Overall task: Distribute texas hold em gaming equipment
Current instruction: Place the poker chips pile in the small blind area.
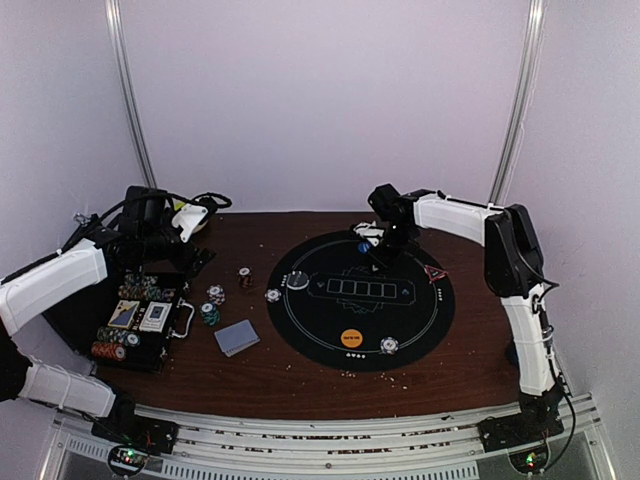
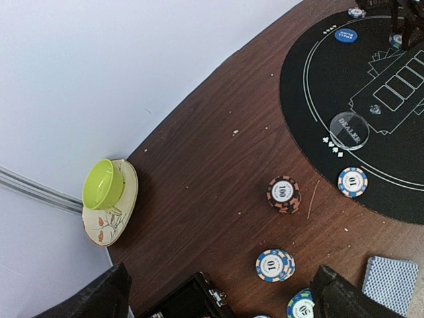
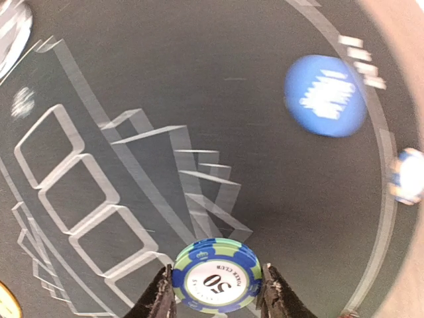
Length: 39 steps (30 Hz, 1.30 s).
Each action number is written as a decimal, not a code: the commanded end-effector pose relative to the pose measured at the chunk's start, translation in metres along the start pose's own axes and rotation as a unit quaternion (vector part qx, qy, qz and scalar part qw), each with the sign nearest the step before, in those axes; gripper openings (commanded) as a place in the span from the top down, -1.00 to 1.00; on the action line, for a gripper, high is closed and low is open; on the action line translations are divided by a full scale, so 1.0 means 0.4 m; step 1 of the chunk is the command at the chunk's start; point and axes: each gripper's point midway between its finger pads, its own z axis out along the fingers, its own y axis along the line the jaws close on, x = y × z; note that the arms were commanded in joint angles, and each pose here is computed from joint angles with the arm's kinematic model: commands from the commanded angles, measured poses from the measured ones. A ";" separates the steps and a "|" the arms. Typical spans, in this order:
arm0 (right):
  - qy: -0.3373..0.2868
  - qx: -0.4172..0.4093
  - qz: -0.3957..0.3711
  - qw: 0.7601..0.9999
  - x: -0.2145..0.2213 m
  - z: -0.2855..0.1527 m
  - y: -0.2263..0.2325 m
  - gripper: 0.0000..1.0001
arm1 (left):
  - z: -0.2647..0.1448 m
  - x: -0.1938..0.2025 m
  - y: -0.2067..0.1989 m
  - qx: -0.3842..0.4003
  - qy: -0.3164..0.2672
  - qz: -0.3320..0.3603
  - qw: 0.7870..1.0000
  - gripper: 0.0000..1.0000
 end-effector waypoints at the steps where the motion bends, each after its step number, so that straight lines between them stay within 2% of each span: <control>1: -0.057 0.055 0.043 0.996 -0.048 -0.103 -0.125 0.61 | 0.007 -0.011 0.009 -0.010 -0.013 -0.008 1.000 -0.96; 8: -0.061 0.112 0.089 0.988 -0.008 -0.111 -0.282 0.62 | 0.009 -0.010 0.009 -0.010 -0.012 -0.007 1.000 -0.96; 14: -0.048 0.124 0.107 0.985 0.025 -0.081 -0.343 0.62 | 0.016 -0.005 0.007 -0.009 -0.007 -0.006 1.000 -0.96; 21: -0.048 0.081 0.092 0.991 0.009 -0.033 -0.313 0.63 | 0.015 -0.006 0.007 -0.009 -0.008 -0.007 1.000 -0.96; 39: -0.035 0.067 0.095 0.993 0.005 0.040 -0.294 0.64 | 0.025 0.002 0.004 -0.008 -0.002 -0.005 1.000 -0.96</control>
